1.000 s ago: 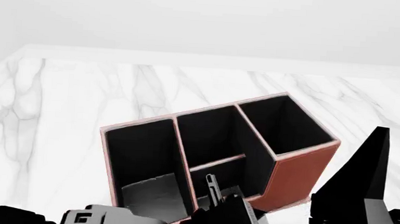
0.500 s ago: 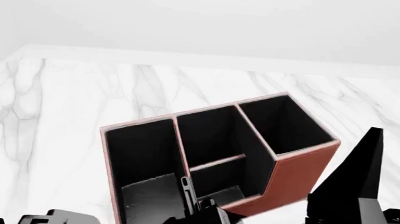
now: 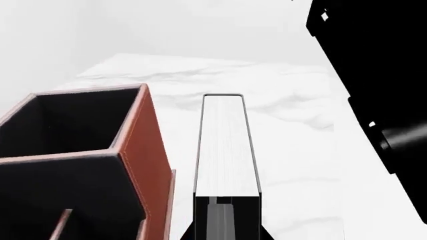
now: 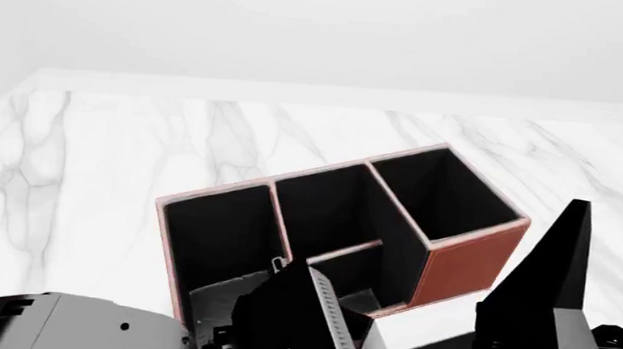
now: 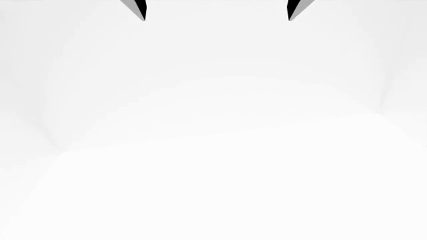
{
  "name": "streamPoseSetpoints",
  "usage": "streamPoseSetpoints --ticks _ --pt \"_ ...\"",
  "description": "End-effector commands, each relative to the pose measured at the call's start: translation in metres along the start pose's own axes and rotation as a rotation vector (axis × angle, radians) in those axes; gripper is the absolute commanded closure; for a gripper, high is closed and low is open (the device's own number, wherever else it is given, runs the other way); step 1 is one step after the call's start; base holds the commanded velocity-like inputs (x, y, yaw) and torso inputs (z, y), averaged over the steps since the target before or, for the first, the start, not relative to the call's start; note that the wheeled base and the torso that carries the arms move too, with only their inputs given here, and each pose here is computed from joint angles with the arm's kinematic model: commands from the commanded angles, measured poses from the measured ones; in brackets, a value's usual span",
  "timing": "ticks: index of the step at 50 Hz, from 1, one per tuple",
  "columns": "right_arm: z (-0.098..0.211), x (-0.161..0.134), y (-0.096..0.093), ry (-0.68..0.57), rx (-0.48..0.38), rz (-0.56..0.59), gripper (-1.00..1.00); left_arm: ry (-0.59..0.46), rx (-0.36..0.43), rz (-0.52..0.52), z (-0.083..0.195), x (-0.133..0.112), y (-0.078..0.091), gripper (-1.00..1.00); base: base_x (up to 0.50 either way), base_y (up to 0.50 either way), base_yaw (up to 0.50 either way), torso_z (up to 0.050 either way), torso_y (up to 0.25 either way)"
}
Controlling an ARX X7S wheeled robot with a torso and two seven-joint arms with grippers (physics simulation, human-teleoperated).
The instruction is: Pick up the book and place it in the back compartment of the caddy.
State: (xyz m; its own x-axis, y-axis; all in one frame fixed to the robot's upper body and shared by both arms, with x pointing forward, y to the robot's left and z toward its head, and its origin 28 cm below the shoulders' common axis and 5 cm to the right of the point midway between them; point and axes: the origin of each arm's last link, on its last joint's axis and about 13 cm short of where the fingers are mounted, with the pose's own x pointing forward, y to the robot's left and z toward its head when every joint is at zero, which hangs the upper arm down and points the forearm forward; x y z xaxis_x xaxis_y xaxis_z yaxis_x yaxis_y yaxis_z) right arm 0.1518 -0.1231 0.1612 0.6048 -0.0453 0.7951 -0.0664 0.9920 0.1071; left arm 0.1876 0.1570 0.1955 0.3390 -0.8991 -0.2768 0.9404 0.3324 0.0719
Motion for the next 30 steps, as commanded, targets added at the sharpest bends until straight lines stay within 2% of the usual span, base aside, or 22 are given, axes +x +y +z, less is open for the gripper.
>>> streamPoseSetpoints --ticks 1,11,16,24,30 --pt "0.0 0.001 -0.001 -0.011 -0.021 0.006 -1.0 -0.104 -0.01 0.011 0.027 -0.003 0.013 1.0 0.0 0.0 0.0 0.0 0.0" --pt "0.0 0.001 -0.001 -0.009 -0.02 0.007 -1.0 -0.116 -0.044 0.084 0.039 -0.007 0.024 1.0 0.0 0.0 0.0 0.0 0.001" --pt "0.0 0.001 -0.001 -0.007 -0.02 0.008 -1.0 -0.143 -0.027 0.08 0.049 -0.011 0.026 1.0 0.0 0.0 0.0 0.003 0.0" --pt "0.0 0.001 -0.001 -0.01 -0.021 0.008 -1.0 -0.111 -0.039 0.073 0.054 -0.013 0.027 1.0 0.0 0.0 0.0 0.0 0.001" --pt "-0.001 0.001 -0.001 -0.007 -0.022 0.009 -1.0 -0.129 -0.035 0.081 0.061 -0.017 0.029 1.0 0.0 0.0 0.0 0.0 0.002"
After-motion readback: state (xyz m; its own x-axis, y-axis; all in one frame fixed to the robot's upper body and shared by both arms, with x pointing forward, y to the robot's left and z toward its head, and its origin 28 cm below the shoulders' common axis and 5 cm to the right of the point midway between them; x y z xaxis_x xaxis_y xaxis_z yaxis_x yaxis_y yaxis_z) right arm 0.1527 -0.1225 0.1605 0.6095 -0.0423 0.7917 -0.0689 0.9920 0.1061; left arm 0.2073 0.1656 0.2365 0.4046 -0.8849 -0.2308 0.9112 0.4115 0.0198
